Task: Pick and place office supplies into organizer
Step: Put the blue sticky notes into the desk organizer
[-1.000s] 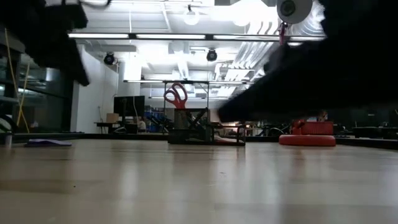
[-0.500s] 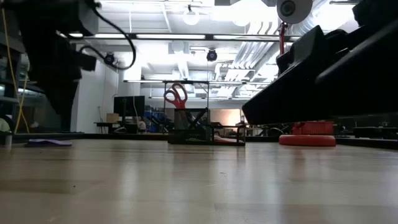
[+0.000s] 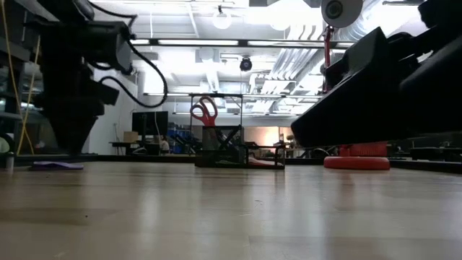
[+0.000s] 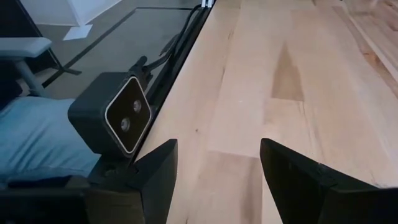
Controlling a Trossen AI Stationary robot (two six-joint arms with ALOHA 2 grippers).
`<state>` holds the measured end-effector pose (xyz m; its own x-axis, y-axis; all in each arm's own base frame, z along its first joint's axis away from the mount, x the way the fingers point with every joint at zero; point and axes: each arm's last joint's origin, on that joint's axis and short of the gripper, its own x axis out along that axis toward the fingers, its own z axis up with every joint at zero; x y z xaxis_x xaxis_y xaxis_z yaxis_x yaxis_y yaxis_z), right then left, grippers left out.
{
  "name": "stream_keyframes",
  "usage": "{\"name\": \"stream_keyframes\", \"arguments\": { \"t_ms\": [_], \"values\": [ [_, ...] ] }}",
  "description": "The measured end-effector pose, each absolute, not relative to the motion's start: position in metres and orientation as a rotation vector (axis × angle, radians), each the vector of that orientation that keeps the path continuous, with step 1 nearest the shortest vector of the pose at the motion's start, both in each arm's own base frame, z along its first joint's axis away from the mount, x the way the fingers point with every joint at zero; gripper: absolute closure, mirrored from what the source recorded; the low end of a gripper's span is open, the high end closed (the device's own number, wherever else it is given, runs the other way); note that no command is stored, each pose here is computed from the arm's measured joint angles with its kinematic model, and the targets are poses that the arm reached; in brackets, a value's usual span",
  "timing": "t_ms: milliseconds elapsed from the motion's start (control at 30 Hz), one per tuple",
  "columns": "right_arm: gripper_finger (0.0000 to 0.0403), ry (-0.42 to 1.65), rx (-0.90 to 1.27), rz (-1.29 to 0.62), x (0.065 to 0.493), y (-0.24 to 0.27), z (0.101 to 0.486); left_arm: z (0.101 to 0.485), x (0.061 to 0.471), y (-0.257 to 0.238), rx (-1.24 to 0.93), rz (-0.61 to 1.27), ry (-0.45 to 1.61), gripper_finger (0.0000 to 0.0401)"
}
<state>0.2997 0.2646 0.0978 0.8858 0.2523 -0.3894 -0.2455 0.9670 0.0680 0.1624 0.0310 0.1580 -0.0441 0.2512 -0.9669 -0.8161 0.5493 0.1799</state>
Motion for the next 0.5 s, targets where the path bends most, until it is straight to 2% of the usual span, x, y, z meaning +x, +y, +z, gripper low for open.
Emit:
{"name": "stream_keyframes", "arguments": {
  "t_ms": [333, 500],
  "values": [
    [0.0180, 0.406, 0.009, 0.264, 0.298, 0.266, 0.098, 0.131, 0.175, 0.032, -0.472, 0.940, 1.518, 0.0078],
    [0.0180, 0.406, 0.013, 0.262, 0.299, 0.266, 0.098, 0.128, 0.177, 0.033, -0.438, 0.900, 1.532, 0.0078]
  ]
}}
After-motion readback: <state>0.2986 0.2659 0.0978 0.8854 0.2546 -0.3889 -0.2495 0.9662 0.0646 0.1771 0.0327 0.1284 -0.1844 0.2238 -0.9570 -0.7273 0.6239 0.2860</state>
